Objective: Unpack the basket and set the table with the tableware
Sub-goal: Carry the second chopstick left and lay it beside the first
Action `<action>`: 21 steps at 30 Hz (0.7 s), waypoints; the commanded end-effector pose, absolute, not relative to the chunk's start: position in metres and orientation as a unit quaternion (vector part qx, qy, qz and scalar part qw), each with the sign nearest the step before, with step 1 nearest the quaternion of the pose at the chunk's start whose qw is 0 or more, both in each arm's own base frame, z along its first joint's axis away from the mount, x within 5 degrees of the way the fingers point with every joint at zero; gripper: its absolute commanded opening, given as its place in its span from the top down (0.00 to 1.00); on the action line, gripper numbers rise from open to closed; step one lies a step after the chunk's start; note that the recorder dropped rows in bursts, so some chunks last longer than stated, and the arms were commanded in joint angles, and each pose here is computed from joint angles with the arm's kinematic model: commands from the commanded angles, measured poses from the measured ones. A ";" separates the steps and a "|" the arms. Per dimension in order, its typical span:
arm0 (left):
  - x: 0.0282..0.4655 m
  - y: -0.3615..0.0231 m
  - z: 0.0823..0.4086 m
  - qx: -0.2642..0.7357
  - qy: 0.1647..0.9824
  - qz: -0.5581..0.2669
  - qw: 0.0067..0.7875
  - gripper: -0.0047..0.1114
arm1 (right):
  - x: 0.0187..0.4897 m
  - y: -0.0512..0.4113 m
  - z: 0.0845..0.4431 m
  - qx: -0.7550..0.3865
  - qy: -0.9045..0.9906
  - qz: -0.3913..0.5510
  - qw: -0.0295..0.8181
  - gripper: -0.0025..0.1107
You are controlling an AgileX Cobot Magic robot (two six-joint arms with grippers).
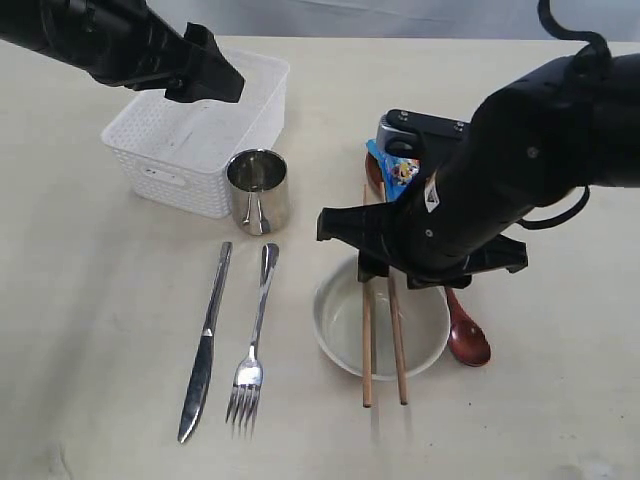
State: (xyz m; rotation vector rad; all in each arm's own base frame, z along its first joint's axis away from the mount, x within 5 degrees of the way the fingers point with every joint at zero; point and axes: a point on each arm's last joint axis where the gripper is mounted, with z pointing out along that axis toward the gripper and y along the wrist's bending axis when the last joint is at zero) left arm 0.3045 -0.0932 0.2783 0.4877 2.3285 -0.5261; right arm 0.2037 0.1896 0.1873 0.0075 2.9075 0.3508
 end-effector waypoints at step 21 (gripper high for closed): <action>0.303 -0.093 0.279 0.185 0.897 -0.206 0.344 0.26 | 0.205 0.195 0.169 -0.009 0.991 0.110 0.076 0.77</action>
